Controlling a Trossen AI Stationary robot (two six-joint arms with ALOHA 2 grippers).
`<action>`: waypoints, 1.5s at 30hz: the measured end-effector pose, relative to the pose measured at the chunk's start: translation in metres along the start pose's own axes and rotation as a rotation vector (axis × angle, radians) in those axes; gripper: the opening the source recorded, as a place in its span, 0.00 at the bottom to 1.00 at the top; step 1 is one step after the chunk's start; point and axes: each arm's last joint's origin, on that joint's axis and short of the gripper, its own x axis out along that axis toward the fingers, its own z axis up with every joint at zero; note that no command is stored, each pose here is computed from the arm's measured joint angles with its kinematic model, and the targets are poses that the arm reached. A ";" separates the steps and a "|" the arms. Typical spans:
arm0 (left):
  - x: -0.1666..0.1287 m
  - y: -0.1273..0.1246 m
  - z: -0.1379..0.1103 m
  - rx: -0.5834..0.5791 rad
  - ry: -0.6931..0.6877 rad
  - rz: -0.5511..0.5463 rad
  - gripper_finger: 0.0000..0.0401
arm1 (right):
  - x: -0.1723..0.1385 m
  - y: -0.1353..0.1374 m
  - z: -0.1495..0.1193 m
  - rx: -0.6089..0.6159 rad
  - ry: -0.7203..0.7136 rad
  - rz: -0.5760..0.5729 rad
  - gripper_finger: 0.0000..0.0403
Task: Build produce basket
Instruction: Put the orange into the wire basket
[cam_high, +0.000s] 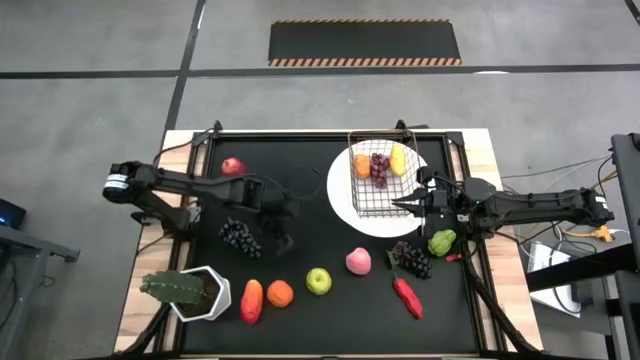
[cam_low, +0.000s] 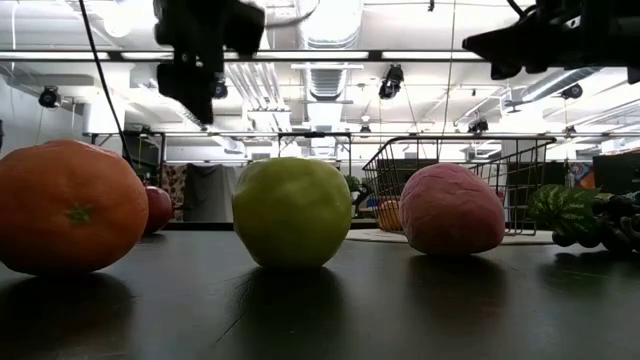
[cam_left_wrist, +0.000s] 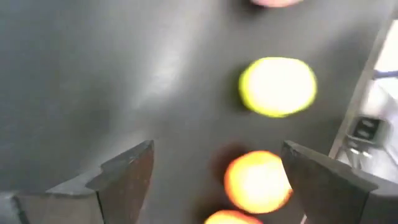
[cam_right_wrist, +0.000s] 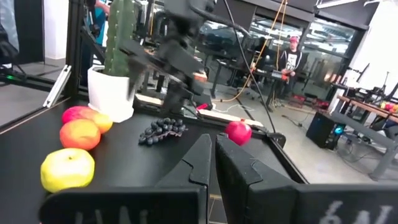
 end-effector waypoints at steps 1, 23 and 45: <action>0.001 -0.007 -0.003 0.028 -0.003 -0.018 0.83 | 0.000 0.000 0.000 0.000 0.002 0.000 0.03; 0.031 -0.129 -0.047 0.478 0.070 0.079 0.83 | 0.000 0.000 -0.001 -0.033 0.007 0.003 0.03; 0.079 -0.132 -0.080 0.792 0.197 0.187 0.83 | 0.000 0.001 -0.003 0.002 0.015 0.006 0.03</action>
